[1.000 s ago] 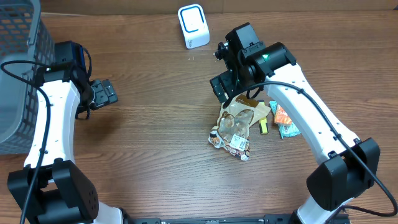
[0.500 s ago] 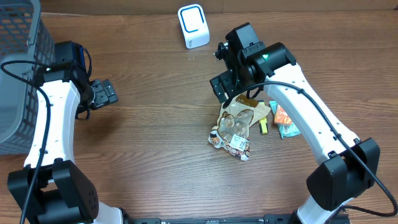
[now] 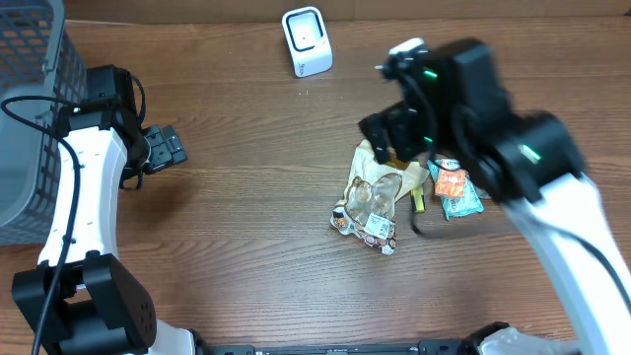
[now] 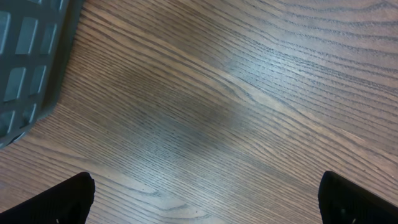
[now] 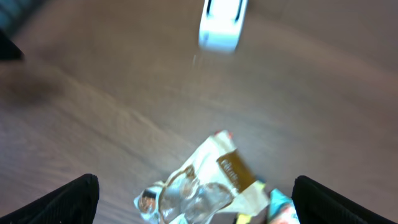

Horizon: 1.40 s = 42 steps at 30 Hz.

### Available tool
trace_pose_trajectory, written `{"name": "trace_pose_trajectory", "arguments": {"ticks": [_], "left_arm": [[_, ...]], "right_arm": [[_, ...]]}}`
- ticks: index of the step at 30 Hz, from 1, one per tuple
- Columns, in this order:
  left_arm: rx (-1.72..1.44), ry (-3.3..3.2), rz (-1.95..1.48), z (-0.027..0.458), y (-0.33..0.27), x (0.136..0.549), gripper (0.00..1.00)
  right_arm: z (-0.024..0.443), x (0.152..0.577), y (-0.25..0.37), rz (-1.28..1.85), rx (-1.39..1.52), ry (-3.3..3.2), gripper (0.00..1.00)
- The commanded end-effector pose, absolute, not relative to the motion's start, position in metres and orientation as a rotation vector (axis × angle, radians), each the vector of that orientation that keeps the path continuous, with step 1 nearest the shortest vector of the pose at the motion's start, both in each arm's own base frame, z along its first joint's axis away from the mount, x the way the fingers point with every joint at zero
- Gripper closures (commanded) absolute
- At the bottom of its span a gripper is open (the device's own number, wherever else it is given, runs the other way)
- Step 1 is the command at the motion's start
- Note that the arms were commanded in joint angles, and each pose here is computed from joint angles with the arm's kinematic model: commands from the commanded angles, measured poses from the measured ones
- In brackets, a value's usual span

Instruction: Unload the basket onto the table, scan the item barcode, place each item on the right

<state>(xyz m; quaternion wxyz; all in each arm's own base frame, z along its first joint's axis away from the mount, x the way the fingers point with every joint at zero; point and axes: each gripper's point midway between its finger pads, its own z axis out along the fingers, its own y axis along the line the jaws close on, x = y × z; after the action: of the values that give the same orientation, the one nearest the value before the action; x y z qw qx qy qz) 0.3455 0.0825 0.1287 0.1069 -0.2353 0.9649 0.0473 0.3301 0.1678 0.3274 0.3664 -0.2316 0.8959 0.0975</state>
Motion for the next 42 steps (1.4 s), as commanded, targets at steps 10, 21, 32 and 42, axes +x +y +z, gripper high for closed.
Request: {"name": "trace_pose_trajectory", "arguments": {"ticks": [10,21,32,42], "left_arm": [[-0.661,2.841,0.142,0.13,0.081,0.35,0.01],[-0.661,2.841,0.142,0.13,0.081,0.349,0.0],[-0.661,2.841,0.142,0.13,0.081,0.35,0.0],[-0.661,2.841,0.142,0.13,0.081,0.35,0.0]], "right_arm": [[0.473,0.228,0.081,0.223,-0.347,1.827,0.0],[0.472,0.17,0.051,0.24,-0.221,1.568,0.0],[0.385,0.182,0.036,0.313,-0.02,1.286,0.0],[0.305,0.213,0.038,0.365,0.029,1.181,0.0]]}}
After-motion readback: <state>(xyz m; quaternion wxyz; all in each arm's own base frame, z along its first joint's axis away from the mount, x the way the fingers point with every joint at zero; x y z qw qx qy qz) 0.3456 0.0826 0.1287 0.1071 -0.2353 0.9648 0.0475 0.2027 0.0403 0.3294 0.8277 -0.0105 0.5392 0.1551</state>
